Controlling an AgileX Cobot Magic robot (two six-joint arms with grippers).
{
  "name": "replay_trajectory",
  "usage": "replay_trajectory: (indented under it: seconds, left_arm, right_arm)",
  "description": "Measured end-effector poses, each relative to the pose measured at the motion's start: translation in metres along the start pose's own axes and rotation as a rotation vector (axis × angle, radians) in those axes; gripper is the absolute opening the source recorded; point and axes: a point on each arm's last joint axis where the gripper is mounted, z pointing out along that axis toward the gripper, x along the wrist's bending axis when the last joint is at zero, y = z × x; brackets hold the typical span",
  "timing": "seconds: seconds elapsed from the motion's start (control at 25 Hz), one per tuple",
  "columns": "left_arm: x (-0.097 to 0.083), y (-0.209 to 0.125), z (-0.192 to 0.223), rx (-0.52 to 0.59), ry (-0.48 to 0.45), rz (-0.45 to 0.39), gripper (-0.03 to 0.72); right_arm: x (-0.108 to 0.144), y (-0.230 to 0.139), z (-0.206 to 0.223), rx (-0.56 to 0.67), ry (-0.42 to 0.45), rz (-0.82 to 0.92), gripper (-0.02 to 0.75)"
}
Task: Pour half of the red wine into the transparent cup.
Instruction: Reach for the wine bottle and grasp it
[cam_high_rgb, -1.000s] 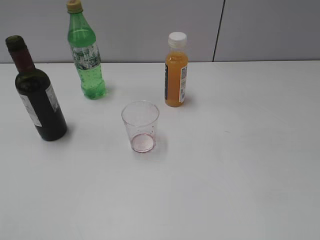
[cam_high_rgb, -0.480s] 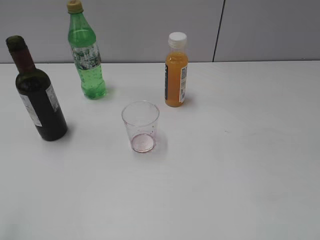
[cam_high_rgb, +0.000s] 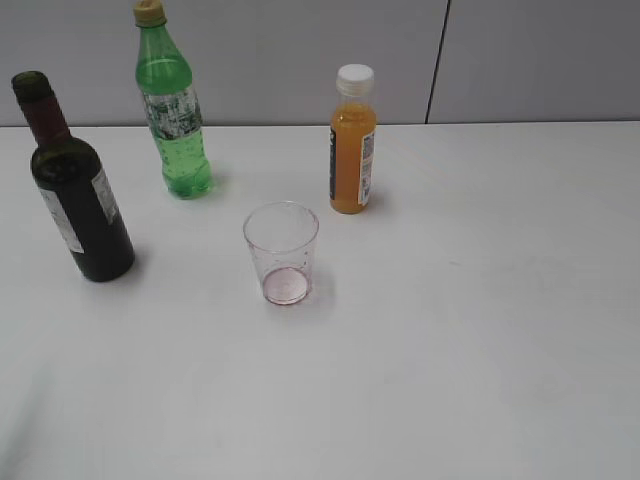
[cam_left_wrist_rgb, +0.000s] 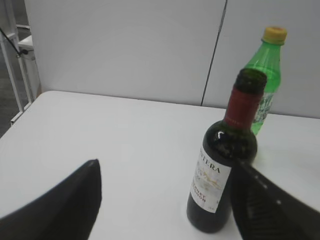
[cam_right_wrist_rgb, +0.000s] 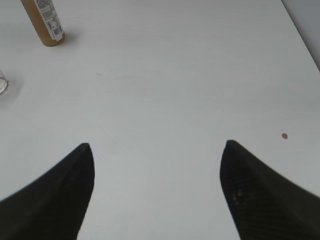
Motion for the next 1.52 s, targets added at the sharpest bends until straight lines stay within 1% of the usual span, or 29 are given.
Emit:
replay_trajectory:
  seconds: [0.24, 0.36, 0.48, 0.6, 0.68, 0.76, 0.8, 0.88, 0.92, 1.0, 1.12, 1.28, 1.44, 1.52]
  left_arm:
    - [0.001, -0.009, 0.028, 0.031, 0.009, 0.003, 0.594]
    - [-0.002, -0.011, 0.042, -0.008, -0.005, 0.008, 0.594]
    - [-0.008, -0.015, 0.055, -0.033, -0.039, 0.016, 0.594]
    - [-0.019, -0.028, 0.069, 0.013, -0.091, 0.028, 0.594]
    - [-0.026, -0.037, 0.075, 0.044, -0.115, 0.021, 0.594]
    - [-0.032, -0.043, 0.08, 0.051, -0.12, 0.018, 0.594]
    - [-0.035, -0.046, 0.081, 0.046, -0.113, 0.018, 0.594]
    - [-0.041, -0.049, 0.08, 0.015, -0.101, 0.047, 0.594]
    - [-0.042, -0.051, 0.078, -0.006, -0.081, 0.054, 0.594]
    - [-0.045, -0.054, 0.076, -0.028, -0.057, 0.05, 0.594]
    - [-0.05, -0.063, 0.077, -0.014, -0.032, 0.053, 0.59]
    - [-0.056, -0.076, 0.082, -0.018, 0.016, 0.078, 0.557]
    - [-0.071, -0.091, 0.086, -0.009, -0.005, 0.139, 0.545]
    - [-0.076, -0.101, 0.089, 0.02, 0.007, 0.159, 0.544]
  right_arm:
    - [0.0, 0.0, 0.0, 0.0, 0.0, 0.001, 0.591]
    - [0.0, 0.0, 0.0, 0.0, 0.0, 0.001, 0.591]
    - [0.0, 0.0, 0.0, 0.0, 0.0, 0.001, 0.591]
    - [0.0, 0.0, 0.0, 0.0, 0.0, 0.001, 0.591]
    - [0.0, 0.0, 0.0, 0.0, 0.0, -0.001, 0.59]
    - [0.0, 0.0, 0.0, 0.0, 0.0, -0.001, 0.59]
    - [0.0, 0.0, 0.0, 0.0, 0.0, -0.001, 0.59]
    - [0.0, 0.0, 0.0, 0.0, 0.0, -0.001, 0.59]
    - [0.0, 0.0, 0.0, 0.0, 0.0, -0.001, 0.59]
    - [0.0, 0.0, 0.0, 0.0, 0.0, -0.001, 0.59]
    - [0.0, 0.0, 0.0, 0.0, 0.0, -0.001, 0.59]
    - [0.0, 0.0, 0.0, 0.0, 0.0, 0.001, 0.591]
    - [0.0, 0.0, 0.0, 0.0, 0.0, 0.001, 0.591]
    - [0.0, 0.0, 0.0, 0.0, 0.0, 0.001, 0.591]
